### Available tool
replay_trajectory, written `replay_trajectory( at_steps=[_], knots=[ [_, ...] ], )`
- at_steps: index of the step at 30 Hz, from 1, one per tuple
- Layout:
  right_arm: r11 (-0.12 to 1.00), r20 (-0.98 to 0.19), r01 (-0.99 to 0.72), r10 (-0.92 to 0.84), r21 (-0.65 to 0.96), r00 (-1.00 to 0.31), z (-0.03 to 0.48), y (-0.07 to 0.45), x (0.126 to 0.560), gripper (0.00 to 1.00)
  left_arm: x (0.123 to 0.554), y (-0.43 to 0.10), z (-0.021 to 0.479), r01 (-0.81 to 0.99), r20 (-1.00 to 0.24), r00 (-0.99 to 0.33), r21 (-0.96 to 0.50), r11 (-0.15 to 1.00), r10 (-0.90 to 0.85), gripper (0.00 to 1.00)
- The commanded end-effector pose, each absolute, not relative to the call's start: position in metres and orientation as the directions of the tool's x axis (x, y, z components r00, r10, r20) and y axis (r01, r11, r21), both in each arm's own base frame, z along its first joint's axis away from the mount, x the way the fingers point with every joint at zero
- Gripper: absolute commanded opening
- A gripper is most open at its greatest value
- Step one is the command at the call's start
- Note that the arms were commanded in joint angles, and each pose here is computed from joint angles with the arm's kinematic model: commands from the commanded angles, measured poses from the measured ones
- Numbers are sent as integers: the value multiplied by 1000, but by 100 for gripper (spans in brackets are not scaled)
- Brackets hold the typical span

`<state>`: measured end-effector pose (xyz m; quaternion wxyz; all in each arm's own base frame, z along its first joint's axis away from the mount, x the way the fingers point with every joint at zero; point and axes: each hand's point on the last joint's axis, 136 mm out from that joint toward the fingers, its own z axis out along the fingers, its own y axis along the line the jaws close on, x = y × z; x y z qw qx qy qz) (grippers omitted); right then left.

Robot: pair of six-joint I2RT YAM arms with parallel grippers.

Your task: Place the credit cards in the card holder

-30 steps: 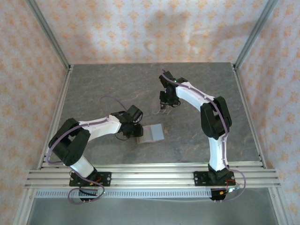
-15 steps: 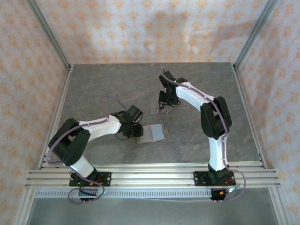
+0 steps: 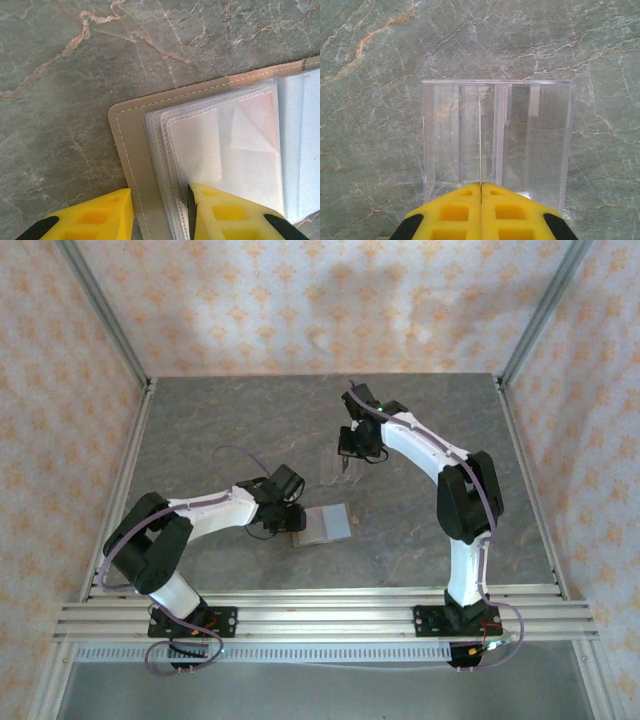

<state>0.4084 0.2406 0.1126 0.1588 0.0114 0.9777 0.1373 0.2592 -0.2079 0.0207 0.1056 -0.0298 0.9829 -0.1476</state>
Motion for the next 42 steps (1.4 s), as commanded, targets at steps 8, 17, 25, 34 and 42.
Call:
replay_trajectory(
  at_steps=[8, 17, 25, 34, 42],
  knots=[
    [916, -372, -121, 33, 383, -928, 156, 248, 388, 0, 233, -182, -4, -61, -117, -990, -185, 981, -83, 32],
    [820, -403, -223, 10, 528, -915, 163, 267, 335, 0, 233, -177, 21, -27, -158, -986, -180, 983, -56, 32],
    [724, -416, -290, -4, 626, -909, 141, 291, 300, 0, 238, -177, 43, -24, -191, -980, -180, 983, -59, 46],
    [670, -413, -305, 3, 677, -911, 115, 302, 286, 0, 248, -186, 42, -11, -194, -980, -115, 993, -33, 53],
    [644, -401, -310, -5, 700, -916, 102, 306, 282, 0, 247, -178, 22, -32, -170, -985, -30, 999, -36, 47]
  ],
)
